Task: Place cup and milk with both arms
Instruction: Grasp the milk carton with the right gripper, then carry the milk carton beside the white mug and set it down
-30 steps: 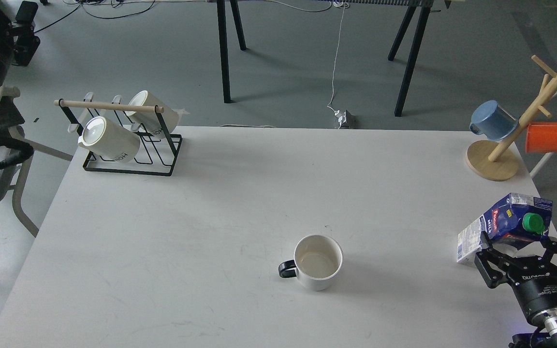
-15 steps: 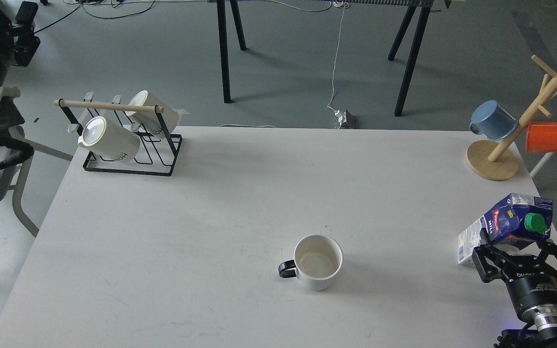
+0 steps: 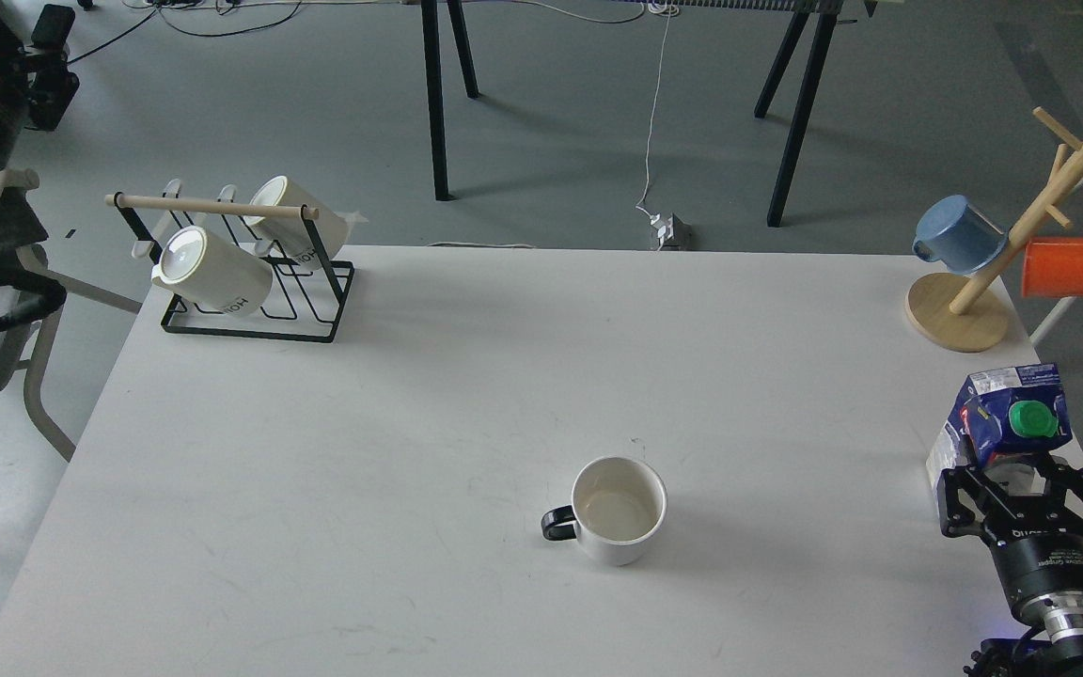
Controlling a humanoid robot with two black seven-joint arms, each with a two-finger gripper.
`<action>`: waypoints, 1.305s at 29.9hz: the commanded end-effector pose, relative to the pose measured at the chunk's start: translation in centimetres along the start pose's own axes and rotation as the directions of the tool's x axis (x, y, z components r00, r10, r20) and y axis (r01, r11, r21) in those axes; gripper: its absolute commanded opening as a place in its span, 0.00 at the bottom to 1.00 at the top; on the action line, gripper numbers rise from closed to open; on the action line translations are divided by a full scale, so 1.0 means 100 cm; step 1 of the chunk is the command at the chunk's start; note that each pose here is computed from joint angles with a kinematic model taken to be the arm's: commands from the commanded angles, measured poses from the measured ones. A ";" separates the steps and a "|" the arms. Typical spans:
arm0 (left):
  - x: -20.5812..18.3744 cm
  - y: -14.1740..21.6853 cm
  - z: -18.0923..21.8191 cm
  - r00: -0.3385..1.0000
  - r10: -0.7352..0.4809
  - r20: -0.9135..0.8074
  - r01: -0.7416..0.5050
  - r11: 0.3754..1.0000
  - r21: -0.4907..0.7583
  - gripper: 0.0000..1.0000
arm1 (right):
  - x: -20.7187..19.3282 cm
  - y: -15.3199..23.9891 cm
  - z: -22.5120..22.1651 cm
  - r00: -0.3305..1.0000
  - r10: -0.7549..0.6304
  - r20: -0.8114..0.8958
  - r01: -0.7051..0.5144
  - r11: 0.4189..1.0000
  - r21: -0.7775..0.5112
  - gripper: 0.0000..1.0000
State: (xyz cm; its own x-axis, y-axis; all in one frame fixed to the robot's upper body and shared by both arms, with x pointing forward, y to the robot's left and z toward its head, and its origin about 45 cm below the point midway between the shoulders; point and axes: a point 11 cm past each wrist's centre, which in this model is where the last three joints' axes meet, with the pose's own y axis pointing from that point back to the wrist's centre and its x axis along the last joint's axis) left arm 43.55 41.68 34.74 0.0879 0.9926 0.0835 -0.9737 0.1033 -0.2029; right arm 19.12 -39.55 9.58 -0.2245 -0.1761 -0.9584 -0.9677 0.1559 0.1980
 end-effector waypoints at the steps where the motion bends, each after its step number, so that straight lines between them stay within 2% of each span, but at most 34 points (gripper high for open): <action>1: 0.000 0.001 -0.001 1.000 0.001 0.000 -0.001 1.000 0.002 1.00 | -0.002 -0.001 0.003 1.000 -0.012 -0.013 0.012 1.000 -0.013 0.46; 5: 0.001 0.001 -0.001 1.000 0.001 0.000 -0.001 1.000 0.004 1.00 | -0.004 0.000 0.012 1.000 -0.020 0.000 0.020 0.999 -0.032 0.46; 9: 0.001 0.001 -0.001 1.000 0.001 0.003 -0.001 1.000 0.003 1.00 | -0.020 0.003 0.037 0.997 -0.072 0.014 0.073 0.991 -0.108 0.46; 19: 0.011 0.005 0.001 1.000 0.013 0.026 -0.013 1.000 0.010 1.00 | -0.022 0.035 0.152 0.988 -0.109 0.112 0.138 0.942 -0.305 0.46; 24: 0.011 0.006 0.000 1.000 0.013 0.026 -0.014 1.000 0.013 1.00 | -0.035 0.046 0.203 0.974 -0.149 0.168 0.200 0.916 -0.347 0.47; 30: 0.015 0.007 0.002 0.999 0.018 0.037 -0.019 1.000 0.014 1.00 | -0.038 0.043 0.217 0.970 -0.158 0.183 0.214 0.913 -0.346 0.47; 39: 0.017 0.011 -0.002 0.999 0.020 0.040 -0.022 0.999 0.028 1.00 | -0.017 0.046 0.219 0.983 -0.108 0.148 0.154 0.924 -0.349 0.50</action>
State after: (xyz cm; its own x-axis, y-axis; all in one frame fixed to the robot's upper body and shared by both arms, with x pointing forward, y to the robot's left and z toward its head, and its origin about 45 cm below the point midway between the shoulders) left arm 42.72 43.51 34.56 0.0598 0.9911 0.1188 -0.9803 0.0807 -0.1801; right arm 17.80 -17.62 8.11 -0.0853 -0.0471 -0.9952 -0.9707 -0.2213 0.0937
